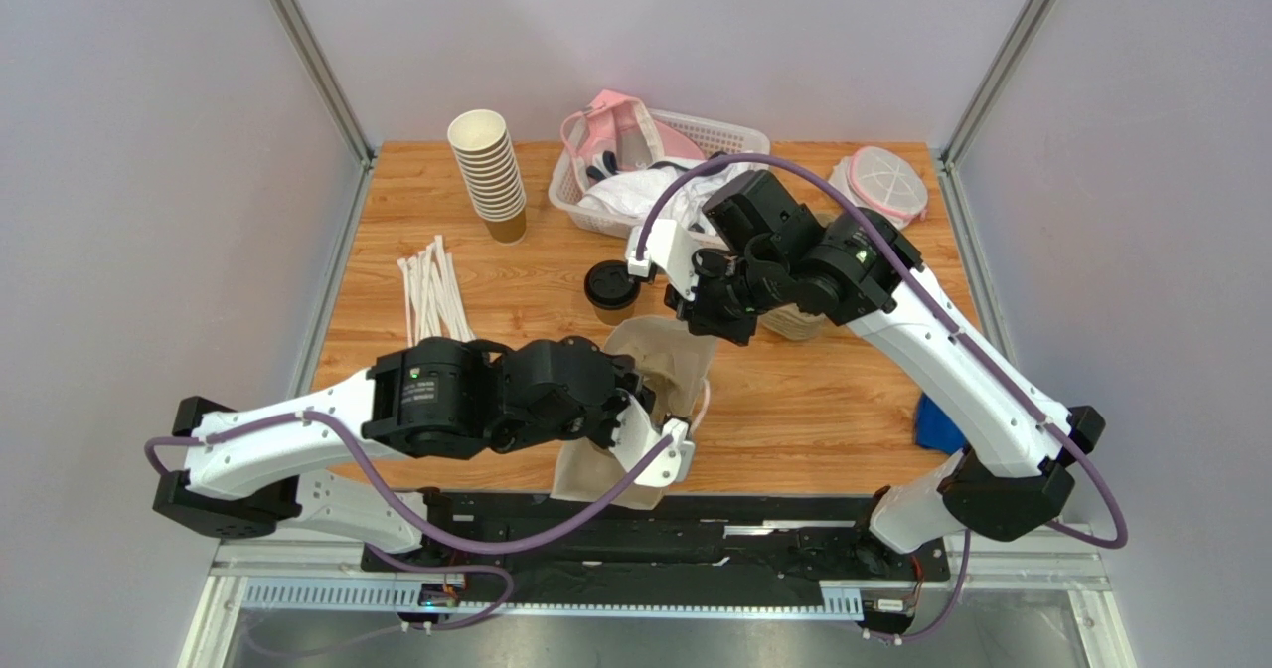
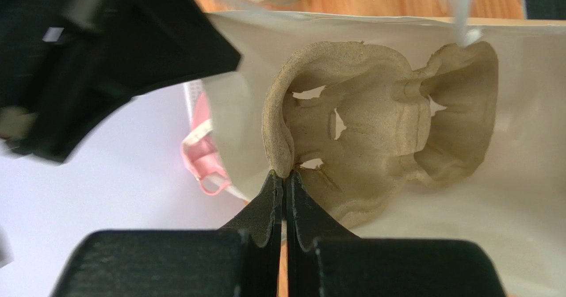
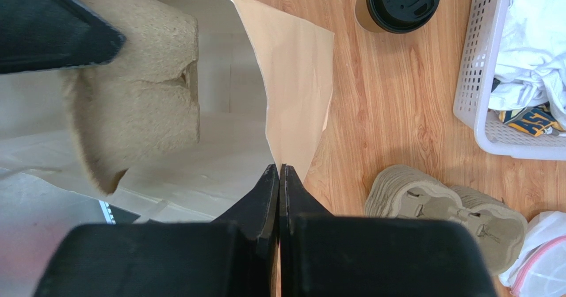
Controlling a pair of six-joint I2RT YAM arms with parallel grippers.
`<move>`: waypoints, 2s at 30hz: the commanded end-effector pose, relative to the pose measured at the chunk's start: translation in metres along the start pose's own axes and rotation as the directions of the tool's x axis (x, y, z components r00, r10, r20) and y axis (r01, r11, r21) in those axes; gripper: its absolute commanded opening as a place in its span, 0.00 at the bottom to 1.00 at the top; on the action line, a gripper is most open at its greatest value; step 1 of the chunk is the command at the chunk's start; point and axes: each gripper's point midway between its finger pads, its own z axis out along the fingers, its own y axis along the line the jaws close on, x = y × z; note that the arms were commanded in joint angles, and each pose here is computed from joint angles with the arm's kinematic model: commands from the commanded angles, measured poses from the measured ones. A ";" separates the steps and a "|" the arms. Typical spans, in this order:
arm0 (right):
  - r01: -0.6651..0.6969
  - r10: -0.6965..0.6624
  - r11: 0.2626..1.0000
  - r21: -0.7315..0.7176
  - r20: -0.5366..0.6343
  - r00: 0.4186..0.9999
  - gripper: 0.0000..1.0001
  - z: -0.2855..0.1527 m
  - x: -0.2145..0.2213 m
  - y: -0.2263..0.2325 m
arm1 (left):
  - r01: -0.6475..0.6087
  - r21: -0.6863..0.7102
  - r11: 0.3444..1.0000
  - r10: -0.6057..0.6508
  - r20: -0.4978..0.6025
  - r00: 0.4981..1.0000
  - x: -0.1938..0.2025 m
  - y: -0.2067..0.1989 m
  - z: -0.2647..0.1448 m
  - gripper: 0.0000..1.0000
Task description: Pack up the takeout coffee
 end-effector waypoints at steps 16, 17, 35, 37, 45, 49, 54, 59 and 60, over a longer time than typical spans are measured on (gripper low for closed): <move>0.082 -0.081 0.997 -0.012 0.083 0.993 0.00 -0.015 -0.018 0.020 | 0.051 0.085 0.995 -0.052 0.016 0.998 0.003 -0.045 0.035 0.00; 0.083 -0.082 0.996 -0.014 0.084 0.993 0.00 -0.015 -0.018 0.021 | 0.059 0.094 0.994 -0.061 0.019 0.998 0.003 -0.047 0.037 0.00; 0.138 -0.132 0.989 -0.059 0.104 0.986 0.00 -0.012 -0.017 0.037 | 0.068 0.020 0.998 -0.067 -0.019 0.998 0.027 -0.044 0.063 0.00; 0.139 -0.132 0.988 -0.065 0.107 0.985 0.00 -0.011 -0.017 0.038 | 0.064 0.030 0.997 -0.063 -0.021 0.998 0.029 -0.047 0.065 0.00; 0.162 -0.149 0.981 -0.103 0.121 0.981 0.00 -0.011 -0.016 0.045 | 0.077 0.044 0.996 -0.075 -0.033 0.997 0.037 -0.054 0.077 0.00; 0.161 -0.148 0.981 -0.110 0.118 0.982 0.00 -0.009 -0.016 0.046 | 0.063 0.059 0.996 -0.061 -0.040 0.997 0.039 -0.060 0.083 0.00; 0.157 -0.145 0.982 -0.107 0.110 0.983 0.00 -0.008 -0.015 0.046 | 0.058 0.074 0.996 -0.055 -0.047 0.997 0.042 -0.065 0.086 0.00; 0.152 -0.143 0.983 -0.104 0.089 0.986 0.00 -0.004 -0.010 0.044 | 0.097 0.061 0.993 -0.096 -0.013 0.995 0.030 -0.051 0.075 0.08; 0.151 -0.142 0.983 -0.104 0.089 0.986 0.00 -0.003 -0.010 0.044 | 0.105 0.078 0.991 -0.105 -0.005 0.994 0.028 -0.052 0.071 0.14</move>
